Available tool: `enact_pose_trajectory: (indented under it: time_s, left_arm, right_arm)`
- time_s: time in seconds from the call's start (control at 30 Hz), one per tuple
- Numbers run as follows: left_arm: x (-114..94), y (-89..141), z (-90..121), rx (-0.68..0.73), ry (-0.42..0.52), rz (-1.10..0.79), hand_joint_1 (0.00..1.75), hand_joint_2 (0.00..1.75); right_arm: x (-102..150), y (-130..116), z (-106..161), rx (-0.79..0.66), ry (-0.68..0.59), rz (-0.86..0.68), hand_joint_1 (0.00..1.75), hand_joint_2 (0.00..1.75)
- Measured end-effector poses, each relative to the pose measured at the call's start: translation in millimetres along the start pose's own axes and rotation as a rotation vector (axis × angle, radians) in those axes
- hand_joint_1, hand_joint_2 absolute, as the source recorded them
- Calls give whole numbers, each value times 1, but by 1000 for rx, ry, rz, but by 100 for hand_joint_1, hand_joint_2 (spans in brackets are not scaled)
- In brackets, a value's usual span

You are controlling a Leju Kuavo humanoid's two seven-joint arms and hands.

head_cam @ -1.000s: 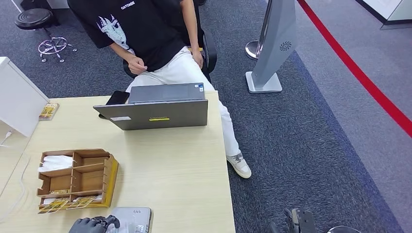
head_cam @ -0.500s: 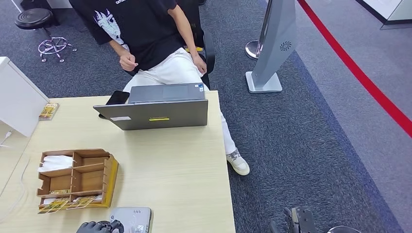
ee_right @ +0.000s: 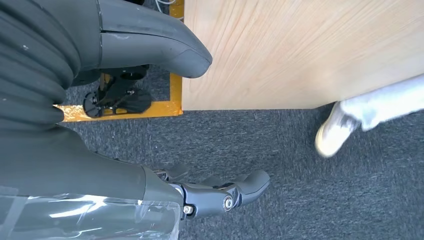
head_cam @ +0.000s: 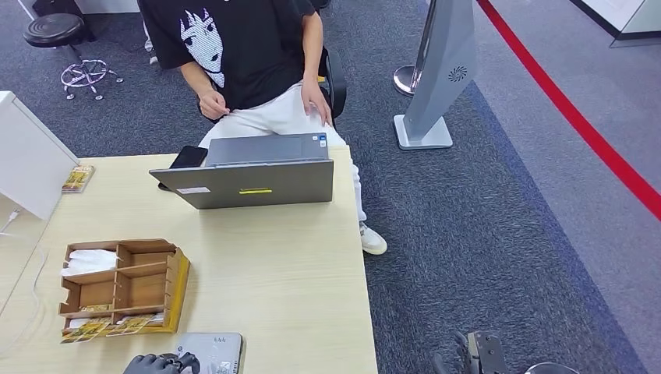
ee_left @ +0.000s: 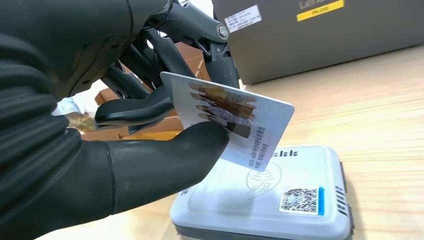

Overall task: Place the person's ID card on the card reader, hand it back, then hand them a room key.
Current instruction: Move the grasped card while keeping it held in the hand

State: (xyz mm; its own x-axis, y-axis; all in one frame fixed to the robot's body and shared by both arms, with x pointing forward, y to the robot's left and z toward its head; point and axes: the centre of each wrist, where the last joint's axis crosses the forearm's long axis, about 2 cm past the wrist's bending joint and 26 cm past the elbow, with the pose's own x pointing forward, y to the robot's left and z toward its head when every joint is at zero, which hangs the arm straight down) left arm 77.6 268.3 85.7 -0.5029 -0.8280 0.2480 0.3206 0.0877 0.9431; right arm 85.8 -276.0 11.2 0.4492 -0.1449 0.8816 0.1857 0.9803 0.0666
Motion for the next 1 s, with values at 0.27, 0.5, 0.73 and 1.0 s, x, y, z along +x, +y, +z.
enact_pose_trajectory:
  time_s: [0.27, 0.5, 0.73, 1.0]
  left_arm:
    - [-10, 6, -3, -132, -10, -21, 175, 175]
    - [-14, 9, -5, -110, 7, -25, 175, 175]
    - [-18, 17, -9, -43, 0, -79, 175, 175]
    - [-33, 78, -39, 272, -60, -222, 175, 175]
  right_arm:
    - [3, 1, -6, 24, 9, 29, 0, 175]
    - [3, 0, -9, 24, 11, 24, 0, 175]
    - [2, 0, -8, 7, 14, 15, 0, 175]
    - [-5, 0, 2, -16, 25, -5, 0, 175]
